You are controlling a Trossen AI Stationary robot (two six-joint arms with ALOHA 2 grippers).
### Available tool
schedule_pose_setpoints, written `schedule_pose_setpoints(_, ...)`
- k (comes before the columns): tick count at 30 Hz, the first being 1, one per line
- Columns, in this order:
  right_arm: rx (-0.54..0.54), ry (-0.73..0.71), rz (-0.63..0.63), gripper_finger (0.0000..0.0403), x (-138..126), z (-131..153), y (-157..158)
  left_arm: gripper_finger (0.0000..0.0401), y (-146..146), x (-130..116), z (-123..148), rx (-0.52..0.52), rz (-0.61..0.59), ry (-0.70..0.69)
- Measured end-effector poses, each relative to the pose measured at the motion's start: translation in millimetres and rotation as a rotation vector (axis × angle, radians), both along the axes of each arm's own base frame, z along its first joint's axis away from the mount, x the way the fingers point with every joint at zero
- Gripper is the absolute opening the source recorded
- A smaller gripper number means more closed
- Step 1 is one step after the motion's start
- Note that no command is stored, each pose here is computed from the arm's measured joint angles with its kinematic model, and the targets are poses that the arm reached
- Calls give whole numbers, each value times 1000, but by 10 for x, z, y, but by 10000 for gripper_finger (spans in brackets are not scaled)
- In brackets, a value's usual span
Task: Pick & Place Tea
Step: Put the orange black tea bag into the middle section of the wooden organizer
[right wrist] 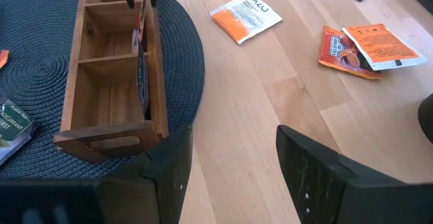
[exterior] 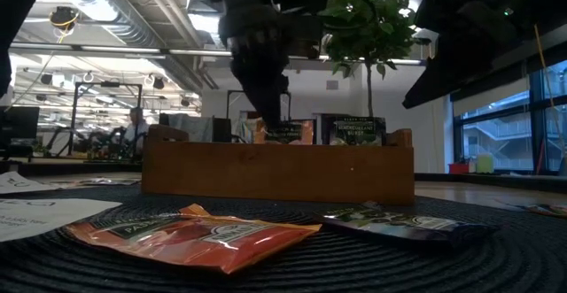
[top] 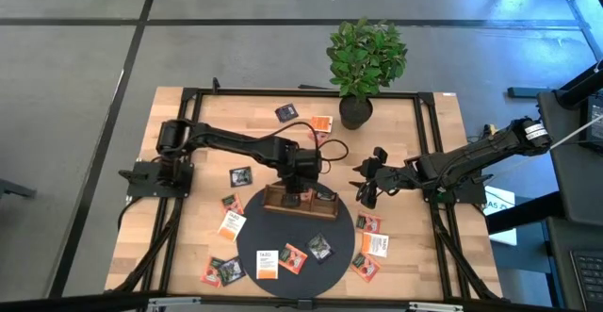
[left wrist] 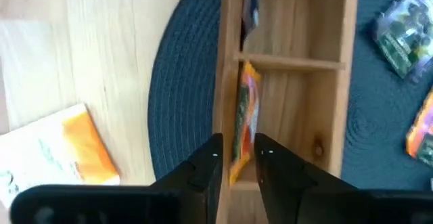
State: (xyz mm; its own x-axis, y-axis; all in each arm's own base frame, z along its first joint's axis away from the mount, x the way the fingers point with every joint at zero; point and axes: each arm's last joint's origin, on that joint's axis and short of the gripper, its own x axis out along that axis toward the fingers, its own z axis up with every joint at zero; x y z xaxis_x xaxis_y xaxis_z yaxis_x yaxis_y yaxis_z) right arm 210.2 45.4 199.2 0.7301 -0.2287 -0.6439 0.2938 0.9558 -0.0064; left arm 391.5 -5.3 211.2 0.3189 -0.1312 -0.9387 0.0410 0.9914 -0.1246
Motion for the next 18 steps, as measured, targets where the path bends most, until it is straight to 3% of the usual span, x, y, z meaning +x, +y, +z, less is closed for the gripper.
schedule_pose_setpoints(5,0,1,0,214,-1,-1,0,81,0,-29,248,-1,-1,-19)
schedule_pose_setpoints(12,7,10,9,214,-5,-8,3,81,-13,-138,648,12,-39,-176)
schedule_pose_setpoints(18,158,89,126,213,-38,-51,52,80,-115,-12,738,38,-155,-354)
